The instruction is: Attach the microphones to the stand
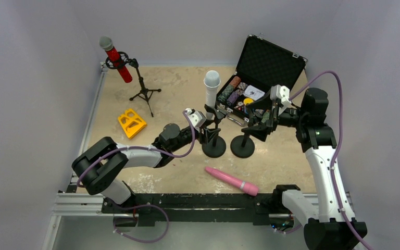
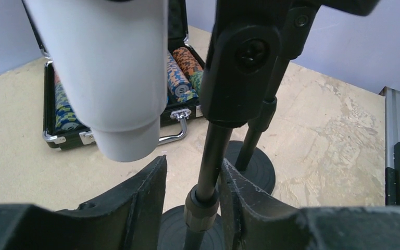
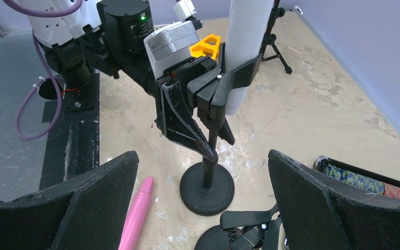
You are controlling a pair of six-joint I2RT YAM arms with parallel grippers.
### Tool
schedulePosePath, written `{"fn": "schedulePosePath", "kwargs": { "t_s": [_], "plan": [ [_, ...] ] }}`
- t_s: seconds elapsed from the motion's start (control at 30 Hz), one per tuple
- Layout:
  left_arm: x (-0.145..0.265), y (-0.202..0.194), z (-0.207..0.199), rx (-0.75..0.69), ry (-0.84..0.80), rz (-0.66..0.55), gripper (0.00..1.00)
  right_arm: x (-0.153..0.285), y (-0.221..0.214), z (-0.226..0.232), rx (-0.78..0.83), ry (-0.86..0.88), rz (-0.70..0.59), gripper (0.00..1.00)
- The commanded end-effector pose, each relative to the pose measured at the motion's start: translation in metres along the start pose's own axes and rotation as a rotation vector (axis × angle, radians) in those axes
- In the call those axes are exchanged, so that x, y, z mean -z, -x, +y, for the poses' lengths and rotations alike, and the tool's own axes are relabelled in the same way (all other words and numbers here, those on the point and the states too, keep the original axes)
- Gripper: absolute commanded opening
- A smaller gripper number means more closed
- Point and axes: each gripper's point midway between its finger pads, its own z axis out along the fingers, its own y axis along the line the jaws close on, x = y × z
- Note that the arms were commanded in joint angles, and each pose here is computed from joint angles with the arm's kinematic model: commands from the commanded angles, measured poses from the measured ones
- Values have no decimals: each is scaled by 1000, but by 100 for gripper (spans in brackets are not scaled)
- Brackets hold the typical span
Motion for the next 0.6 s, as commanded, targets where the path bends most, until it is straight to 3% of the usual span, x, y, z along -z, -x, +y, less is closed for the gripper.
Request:
{"fn": "schedulePosePath", "kwargs": {
  "t_s": [0.0,0.17,0.27,0.43,0.57],
  "plan": [
    [-11,24,-8,-2,-37,-88,41,0,7,3,31,23,-23,99],
    [-15,27,-10,-1,-54,-88,24,5,6,-3,25,-5,-24,99],
    [-15,35,-10,-21,-52,-104,0,6,5,-3,23,-9,-24,99],
    [-6,54,0,-96,1,-118,0,6,4,-3,21,-10,-26,99],
    [8,76,35,-150,111,-130,0,7,1,-4,19,-14,-25,99]
  ]
}}
